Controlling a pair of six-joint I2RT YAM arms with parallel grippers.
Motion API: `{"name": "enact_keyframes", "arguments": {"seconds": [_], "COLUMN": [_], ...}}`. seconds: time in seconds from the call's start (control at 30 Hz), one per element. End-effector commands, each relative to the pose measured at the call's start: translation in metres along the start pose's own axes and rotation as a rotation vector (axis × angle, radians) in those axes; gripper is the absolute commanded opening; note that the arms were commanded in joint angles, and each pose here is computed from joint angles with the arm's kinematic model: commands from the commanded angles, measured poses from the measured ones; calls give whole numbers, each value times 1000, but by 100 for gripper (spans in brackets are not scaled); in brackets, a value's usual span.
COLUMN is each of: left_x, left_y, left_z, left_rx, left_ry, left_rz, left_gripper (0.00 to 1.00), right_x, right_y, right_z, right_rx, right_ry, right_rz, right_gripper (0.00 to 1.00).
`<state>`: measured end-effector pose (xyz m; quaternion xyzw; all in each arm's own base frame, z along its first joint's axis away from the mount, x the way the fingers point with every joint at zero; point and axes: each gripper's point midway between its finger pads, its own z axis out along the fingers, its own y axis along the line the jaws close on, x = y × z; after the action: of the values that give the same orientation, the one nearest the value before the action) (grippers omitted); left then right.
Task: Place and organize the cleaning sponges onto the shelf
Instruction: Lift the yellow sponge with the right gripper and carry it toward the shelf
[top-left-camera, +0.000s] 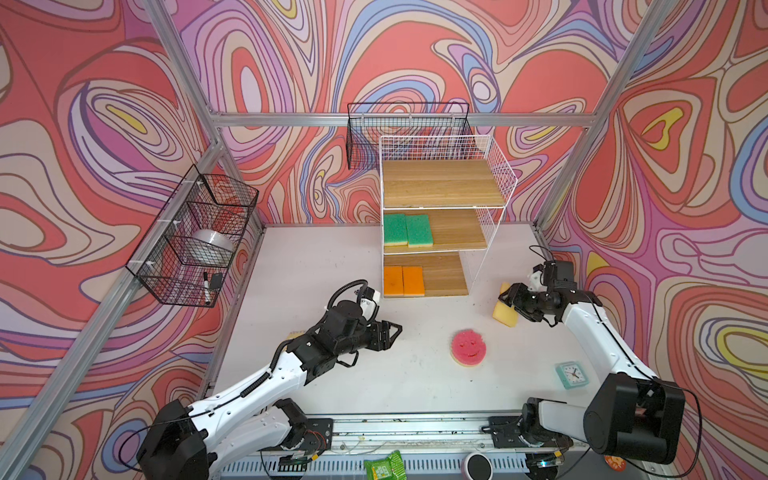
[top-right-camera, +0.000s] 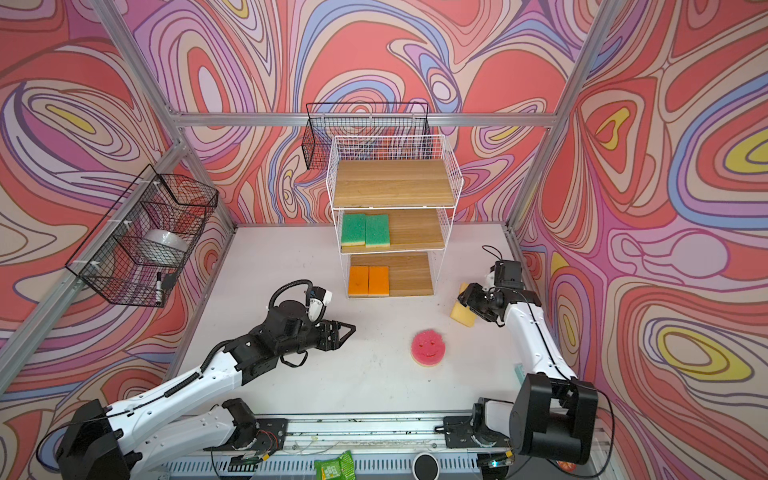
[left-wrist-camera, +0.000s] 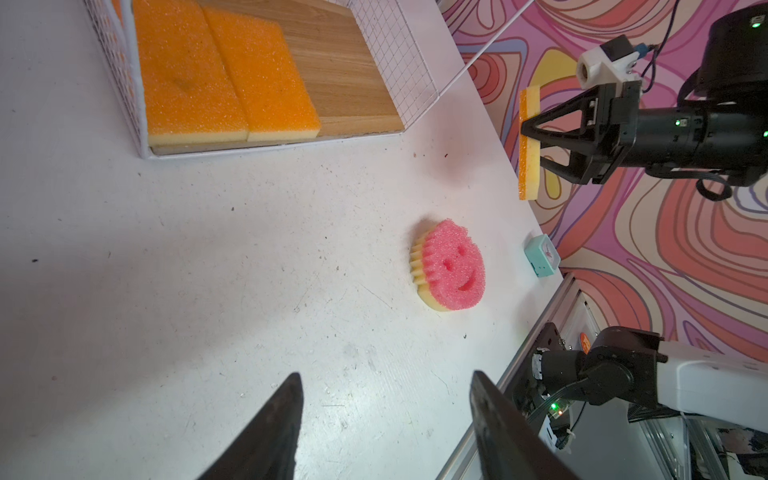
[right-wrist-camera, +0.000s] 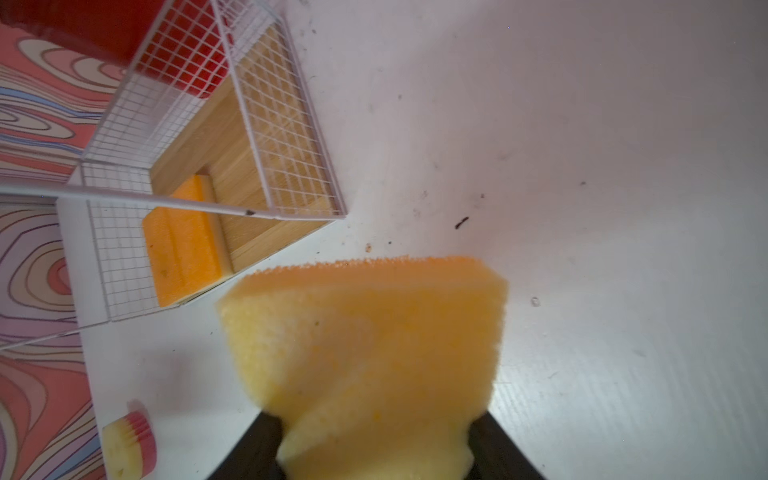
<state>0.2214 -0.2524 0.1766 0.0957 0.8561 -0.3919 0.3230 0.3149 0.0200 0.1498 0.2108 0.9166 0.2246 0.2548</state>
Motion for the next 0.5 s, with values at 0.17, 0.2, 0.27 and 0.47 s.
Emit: {"name": "enact_keyframes", "arguments": {"seconds": [0.17,0.2,0.27,0.47], "left_x": [-14,-15,-18,-28], "left_y": [-19,-20,-24,-35], "left_z": [-6,-5,-3,11], "left_rx": [104,106,127,162], "left_ry": [-72,-75,-83,-79], "left_rz": [60,62,68,83], "left_gripper": [67,66,63,67], "right_x": [19,22,28,45], "right_y": [76,86,104,144], "right_z": [-22,-21,-19,-10], "right_rx": [-285,-306,-343,-440], "right_ry": [26,31,34,53], "right_rz": [-75,-95,-126,-167], "right_gripper": [58,58,58,58]}}
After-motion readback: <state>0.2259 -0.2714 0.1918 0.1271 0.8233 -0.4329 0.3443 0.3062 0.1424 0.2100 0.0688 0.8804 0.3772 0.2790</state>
